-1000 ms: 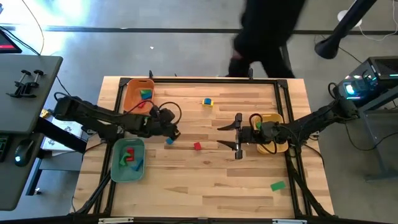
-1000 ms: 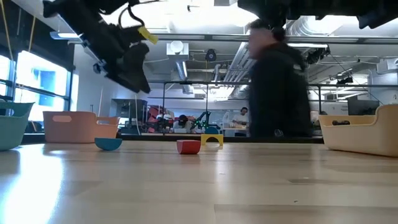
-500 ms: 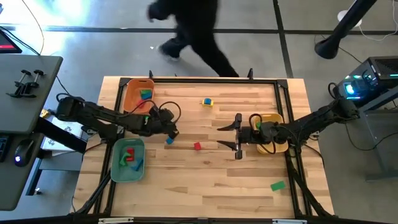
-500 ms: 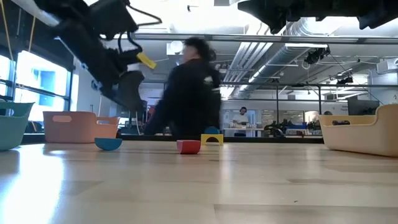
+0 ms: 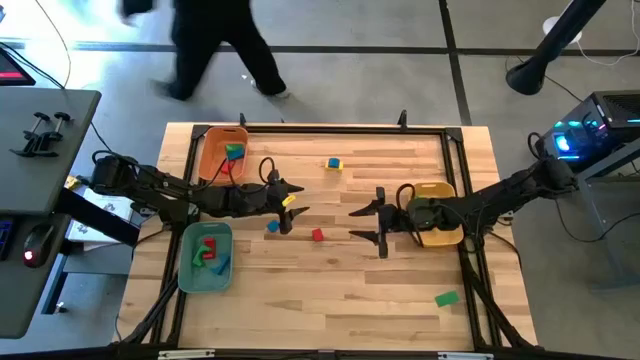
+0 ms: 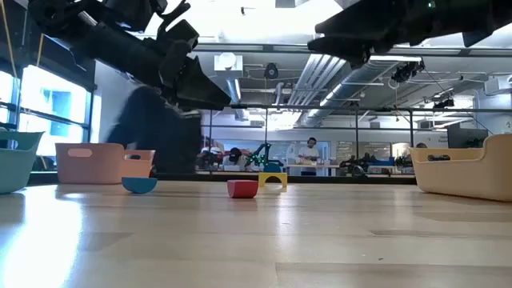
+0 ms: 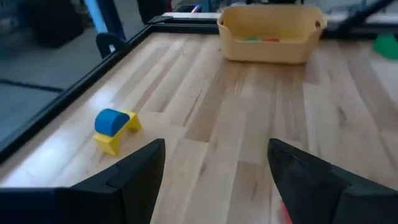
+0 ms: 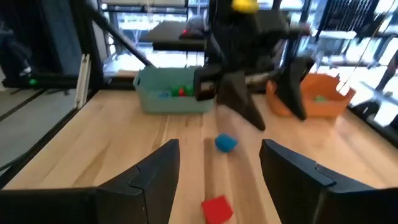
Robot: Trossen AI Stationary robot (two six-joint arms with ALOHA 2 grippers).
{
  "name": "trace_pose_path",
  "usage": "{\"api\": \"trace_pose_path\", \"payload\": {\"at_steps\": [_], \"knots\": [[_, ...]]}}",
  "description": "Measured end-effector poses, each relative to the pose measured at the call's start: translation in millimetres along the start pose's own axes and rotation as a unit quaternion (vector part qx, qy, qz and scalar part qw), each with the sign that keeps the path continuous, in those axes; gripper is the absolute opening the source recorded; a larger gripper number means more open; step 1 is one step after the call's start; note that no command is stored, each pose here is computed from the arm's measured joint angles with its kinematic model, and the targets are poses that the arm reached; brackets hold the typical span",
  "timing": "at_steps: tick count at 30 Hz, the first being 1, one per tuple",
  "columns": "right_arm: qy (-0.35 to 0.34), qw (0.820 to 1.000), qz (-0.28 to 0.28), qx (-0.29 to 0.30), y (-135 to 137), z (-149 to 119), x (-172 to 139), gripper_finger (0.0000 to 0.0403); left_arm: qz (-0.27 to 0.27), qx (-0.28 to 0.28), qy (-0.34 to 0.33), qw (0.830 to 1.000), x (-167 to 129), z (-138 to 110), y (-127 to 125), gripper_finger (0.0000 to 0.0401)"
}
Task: Sort blocks by size
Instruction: Put the blue half-circle block into the yellow bin
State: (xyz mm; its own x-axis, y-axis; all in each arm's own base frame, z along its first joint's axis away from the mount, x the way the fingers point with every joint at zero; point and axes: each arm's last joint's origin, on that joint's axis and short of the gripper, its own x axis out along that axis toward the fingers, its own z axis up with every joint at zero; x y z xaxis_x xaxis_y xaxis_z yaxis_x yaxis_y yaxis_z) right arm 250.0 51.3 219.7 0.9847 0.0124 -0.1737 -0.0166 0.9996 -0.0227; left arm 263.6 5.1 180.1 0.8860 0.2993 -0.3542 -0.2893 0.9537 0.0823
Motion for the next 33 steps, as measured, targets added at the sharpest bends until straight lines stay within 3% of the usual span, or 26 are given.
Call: {"api": "trace_pose_path", "payload": {"at_steps": [6,9,13,15,21,26,33], "knots": [[0.013,1.000,-0.004,0.014,-0.7,-7.4,6.5,0.0216,-0.074,0.121,-0.003,0.990,0.0,-3.9,-13.7,0.0271],[0.012,1.000,-0.010,0.015,-3.5,-9.8,10.3,0.0216,-0.038,0.140,-0.018,0.989,1.3,-2.2,-15.7,0.0271],[0.008,1.000,-0.022,0.018,-9.5,-11.2,14.0,0.0216,0.088,0.099,-0.031,0.991,1.4,7.8,-4.1,0.0271],[0.006,0.999,-0.028,0.021,-12.8,-11.1,14.7,0.0216,0.122,0.078,-0.045,0.988,1.7,17.7,3.4,0.0271],[-0.008,0.999,-0.044,0.030,-21.3,-8.5,15.8,0.0216,0.140,0.048,-0.029,0.989,6.8,26.2,14.5,0.0271],[-0.016,0.998,-0.050,0.041,-24.7,-7.1,16.1,0.0216,0.141,0.053,0.034,0.988,7.1,13.1,16.0,0.0271],[-0.017,0.997,-0.053,0.053,-26.3,-7.0,16.2,0.0216,0.149,0.012,0.128,0.980,3.2,-8.0,17.2,0.0271]]}}
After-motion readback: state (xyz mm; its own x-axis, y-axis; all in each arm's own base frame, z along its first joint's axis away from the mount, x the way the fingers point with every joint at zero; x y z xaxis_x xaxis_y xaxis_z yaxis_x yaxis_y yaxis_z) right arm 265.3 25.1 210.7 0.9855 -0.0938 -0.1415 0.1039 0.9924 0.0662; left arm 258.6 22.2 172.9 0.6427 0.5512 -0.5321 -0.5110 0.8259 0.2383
